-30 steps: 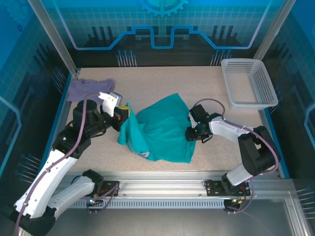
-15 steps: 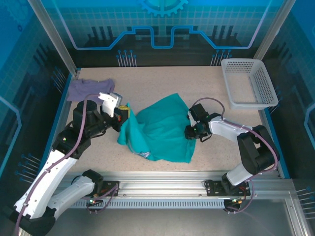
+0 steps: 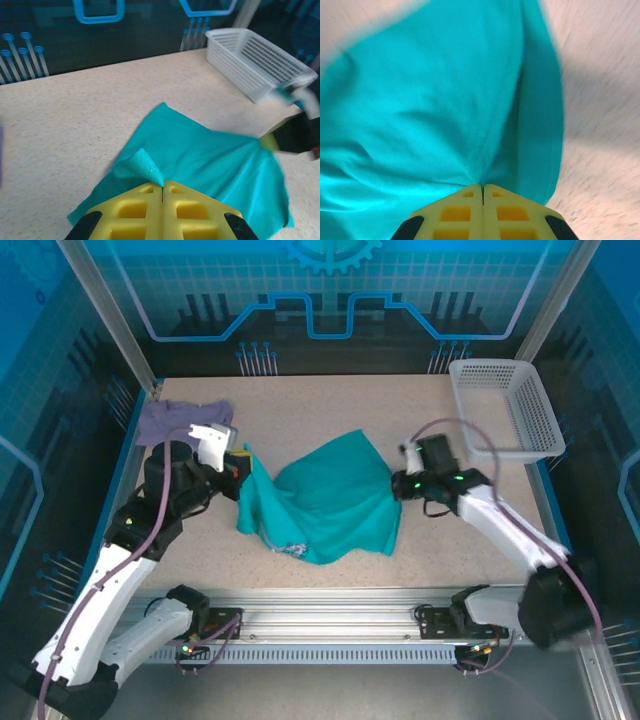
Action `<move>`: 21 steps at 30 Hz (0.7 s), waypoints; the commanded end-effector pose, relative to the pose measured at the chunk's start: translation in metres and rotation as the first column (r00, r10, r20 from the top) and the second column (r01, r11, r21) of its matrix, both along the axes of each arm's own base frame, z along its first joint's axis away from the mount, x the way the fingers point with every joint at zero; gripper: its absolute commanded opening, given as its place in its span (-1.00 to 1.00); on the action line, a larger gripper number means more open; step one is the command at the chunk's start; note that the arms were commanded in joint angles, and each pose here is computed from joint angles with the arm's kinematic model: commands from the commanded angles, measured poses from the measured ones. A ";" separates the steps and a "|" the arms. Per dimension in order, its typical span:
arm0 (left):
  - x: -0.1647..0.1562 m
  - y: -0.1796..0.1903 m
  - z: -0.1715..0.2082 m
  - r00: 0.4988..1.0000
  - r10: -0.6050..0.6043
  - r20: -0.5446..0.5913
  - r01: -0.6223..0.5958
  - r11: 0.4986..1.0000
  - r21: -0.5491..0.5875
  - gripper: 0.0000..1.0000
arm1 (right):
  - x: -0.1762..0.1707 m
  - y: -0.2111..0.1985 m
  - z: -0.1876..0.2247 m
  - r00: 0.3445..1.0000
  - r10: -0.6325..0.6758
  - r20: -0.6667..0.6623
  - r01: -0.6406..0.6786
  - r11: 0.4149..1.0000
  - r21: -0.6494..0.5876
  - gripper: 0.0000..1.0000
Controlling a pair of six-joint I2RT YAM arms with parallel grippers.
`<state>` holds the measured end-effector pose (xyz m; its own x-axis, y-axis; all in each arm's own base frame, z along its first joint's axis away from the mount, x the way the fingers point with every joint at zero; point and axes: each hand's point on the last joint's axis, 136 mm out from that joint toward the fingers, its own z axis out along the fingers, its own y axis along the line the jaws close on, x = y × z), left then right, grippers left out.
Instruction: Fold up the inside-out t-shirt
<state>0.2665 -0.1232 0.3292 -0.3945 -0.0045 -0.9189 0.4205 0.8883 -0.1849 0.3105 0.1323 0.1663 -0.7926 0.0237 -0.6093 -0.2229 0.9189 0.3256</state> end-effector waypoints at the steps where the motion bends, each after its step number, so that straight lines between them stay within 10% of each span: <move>1: 0.002 0.022 0.067 0.985 0.111 0.133 -0.098 0.990 -0.100 -1.00 | 0.004 -0.014 0.116 0.955 -0.033 0.294 -0.031 0.978 0.207 -1.00; 10: -0.035 0.049 0.201 0.856 0.181 0.485 -0.122 0.981 -0.150 -1.00 | -0.024 -0.069 0.278 0.779 -0.205 0.592 -0.016 0.938 0.346 -1.00; 17: -0.080 0.071 0.244 0.739 0.223 0.636 -0.181 0.975 -0.131 -1.00 | -0.063 -0.085 0.305 0.698 -0.290 0.655 0.054 0.933 0.356 -1.00; 21: -0.049 0.072 0.230 0.768 0.254 0.588 -0.232 0.966 -0.114 -1.00 | -0.056 -0.091 0.295 0.685 -0.335 0.647 0.076 0.916 0.394 -1.00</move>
<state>0.1940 -0.0593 0.5596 0.2490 -0.0994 -0.9634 0.3068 0.9516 -0.0189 0.2439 0.0495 0.4678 -0.1038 0.3770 -0.9204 -0.3501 0.8523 0.3887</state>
